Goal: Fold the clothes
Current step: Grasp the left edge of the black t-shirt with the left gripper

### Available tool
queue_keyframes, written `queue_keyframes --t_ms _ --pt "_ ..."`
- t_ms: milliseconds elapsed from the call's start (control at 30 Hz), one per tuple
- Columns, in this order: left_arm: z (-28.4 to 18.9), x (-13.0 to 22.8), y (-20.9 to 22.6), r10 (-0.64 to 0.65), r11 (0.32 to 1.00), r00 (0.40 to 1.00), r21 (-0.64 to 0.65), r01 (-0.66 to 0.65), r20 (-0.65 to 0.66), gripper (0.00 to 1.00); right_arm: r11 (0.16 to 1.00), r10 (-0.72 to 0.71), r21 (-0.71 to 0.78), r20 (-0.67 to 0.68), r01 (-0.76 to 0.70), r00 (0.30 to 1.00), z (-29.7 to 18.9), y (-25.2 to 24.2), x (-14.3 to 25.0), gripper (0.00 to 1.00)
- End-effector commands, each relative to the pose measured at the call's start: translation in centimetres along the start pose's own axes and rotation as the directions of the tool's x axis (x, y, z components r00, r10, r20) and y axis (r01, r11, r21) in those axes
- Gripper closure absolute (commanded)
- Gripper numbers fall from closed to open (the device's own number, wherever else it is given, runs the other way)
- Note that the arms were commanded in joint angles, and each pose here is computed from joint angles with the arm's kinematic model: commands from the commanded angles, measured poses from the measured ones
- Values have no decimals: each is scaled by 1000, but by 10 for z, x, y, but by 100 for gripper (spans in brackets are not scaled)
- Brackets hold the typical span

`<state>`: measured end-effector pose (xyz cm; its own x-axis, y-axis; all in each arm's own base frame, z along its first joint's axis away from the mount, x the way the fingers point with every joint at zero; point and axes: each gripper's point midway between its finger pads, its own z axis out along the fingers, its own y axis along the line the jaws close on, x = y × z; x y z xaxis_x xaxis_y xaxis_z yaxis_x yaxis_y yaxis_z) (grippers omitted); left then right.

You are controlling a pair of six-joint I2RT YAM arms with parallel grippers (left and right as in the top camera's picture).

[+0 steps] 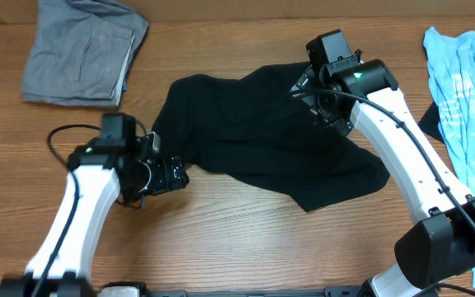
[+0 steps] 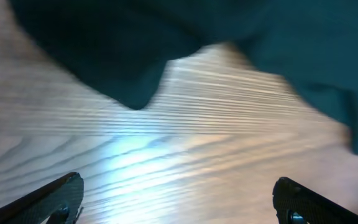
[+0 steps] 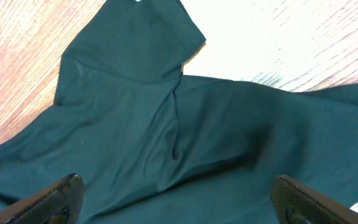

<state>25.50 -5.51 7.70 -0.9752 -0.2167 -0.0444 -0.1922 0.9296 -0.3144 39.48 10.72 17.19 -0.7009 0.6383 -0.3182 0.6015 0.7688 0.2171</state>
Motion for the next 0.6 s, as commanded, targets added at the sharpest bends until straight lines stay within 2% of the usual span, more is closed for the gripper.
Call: queue_keyframes --t_ms 0,67,367,533,567 --pt "12 -12 33 -66 980 998 -186 67 13 0 1000 11 -5 9 -11 1000 -1 1 -3 0" --pt "17 -20 41 -62 972 998 -226 68 30 0 1000 11 -6 10 -11 1000 -1 1 -3 0" --pt "34 -47 37 -63 977 993 -196 81 96 0 1000 11 -9 11 -11 1000 -1 2 -4 0" --pt "49 -48 40 -44 979 997 -195 55 62 0 1000 11 -9 11 -11 1000 -1 2 -4 0" --pt "51 -46 40 -37 980 998 -192 45 47 7 1000 12 -9 11 -11 1000 -1 1 -4 0"
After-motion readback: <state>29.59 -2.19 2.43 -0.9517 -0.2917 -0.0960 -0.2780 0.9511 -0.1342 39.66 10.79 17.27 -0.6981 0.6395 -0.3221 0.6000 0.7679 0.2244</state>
